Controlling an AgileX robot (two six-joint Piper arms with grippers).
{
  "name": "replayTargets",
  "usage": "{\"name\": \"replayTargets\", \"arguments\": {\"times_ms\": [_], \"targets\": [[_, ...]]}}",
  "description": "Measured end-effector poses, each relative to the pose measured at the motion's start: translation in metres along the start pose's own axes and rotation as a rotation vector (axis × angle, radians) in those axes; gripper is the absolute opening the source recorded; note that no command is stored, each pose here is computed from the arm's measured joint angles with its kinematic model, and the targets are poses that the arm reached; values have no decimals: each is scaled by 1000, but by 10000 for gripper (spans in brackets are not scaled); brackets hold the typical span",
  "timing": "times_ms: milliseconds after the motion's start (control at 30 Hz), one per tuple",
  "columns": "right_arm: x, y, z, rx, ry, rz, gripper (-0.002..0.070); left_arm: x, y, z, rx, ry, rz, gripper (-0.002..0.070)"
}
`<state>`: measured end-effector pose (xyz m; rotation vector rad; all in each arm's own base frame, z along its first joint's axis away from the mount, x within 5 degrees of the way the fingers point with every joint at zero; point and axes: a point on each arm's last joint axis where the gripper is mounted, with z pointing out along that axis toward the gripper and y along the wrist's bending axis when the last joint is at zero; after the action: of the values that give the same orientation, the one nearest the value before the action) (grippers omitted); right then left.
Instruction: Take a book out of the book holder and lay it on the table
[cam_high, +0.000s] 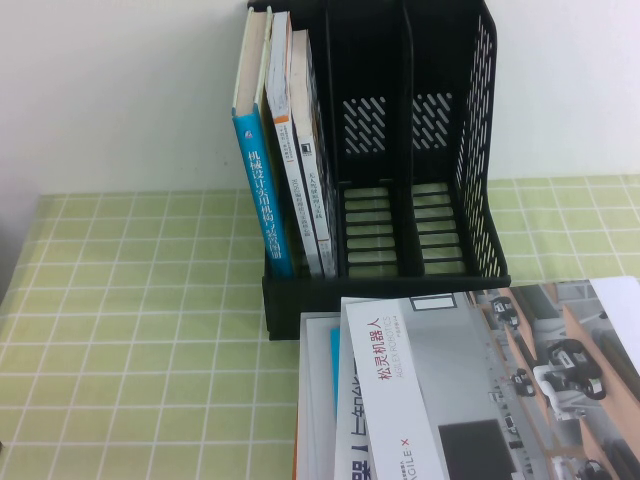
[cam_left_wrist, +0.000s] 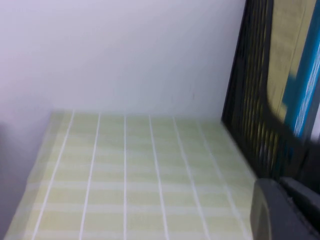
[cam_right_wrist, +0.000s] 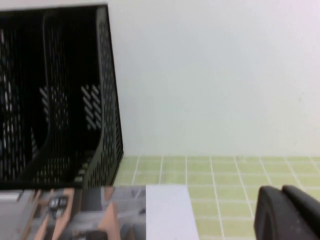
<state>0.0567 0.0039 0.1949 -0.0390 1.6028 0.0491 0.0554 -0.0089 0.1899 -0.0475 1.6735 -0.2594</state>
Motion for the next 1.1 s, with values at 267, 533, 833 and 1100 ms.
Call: {"name": "replayTargets", "arguments": {"times_ms": [267, 533, 833, 1100], "targets": [[-33, -8, -6, 59, -376, 162, -2, -28, 1, -4, 41, -307, -323, -3], [-58, -16, -22, 51, -722, 379, -2, -37, 3, -8, 57, -416, -438, -3], [-107, -12, -51, -66, -1022, 417, -2, -69, 7, -28, 128, -791, -541, -3], [-201, 1, -83, -140, -720, 408, -2, -144, -25, -51, 180, -613, -328, -3]]}}
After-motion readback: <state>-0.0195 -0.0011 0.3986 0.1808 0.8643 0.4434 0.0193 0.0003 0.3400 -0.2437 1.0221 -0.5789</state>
